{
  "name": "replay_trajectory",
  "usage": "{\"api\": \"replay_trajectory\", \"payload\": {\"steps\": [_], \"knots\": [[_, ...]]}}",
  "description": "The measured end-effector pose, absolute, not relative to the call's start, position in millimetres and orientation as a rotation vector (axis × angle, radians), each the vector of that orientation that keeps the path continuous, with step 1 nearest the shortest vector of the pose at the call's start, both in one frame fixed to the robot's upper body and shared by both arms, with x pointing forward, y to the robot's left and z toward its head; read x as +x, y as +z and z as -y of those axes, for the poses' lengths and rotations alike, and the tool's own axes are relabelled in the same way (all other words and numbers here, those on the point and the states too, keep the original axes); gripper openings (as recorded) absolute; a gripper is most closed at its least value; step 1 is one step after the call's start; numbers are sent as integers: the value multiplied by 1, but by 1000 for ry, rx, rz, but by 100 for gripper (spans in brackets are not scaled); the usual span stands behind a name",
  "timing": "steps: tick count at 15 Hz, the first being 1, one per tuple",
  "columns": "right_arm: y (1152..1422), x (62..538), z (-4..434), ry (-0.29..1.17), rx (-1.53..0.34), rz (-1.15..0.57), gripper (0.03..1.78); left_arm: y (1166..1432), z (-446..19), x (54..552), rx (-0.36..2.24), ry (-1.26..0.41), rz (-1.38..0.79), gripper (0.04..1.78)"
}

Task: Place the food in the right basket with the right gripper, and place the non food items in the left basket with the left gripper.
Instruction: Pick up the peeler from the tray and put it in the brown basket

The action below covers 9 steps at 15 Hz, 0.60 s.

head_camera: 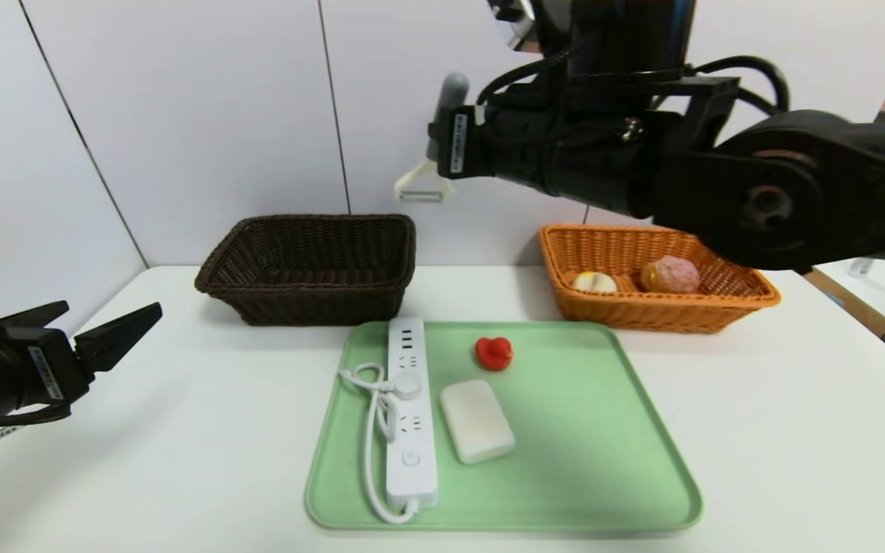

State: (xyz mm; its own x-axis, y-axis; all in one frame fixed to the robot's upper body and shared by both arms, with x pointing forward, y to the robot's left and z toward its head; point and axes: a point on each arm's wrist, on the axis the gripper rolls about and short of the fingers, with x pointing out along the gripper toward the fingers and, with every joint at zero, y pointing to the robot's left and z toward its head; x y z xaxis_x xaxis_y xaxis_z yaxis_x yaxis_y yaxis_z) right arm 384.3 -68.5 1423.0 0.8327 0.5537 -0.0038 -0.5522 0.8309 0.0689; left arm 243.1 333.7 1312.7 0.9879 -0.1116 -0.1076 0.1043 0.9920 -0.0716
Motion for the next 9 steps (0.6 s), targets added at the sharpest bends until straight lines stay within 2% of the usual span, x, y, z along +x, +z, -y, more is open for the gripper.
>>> {"api": "replay_trajectory", "payload": {"steps": [5, 9], "knots": [[1390, 410, 12, 631, 29, 119, 32, 1311, -334, 243, -66, -107, -118, 169], [1356, 430, -14, 623, 1, 157, 32, 1311, -334, 243, -66, -107, -119, 169]]}}
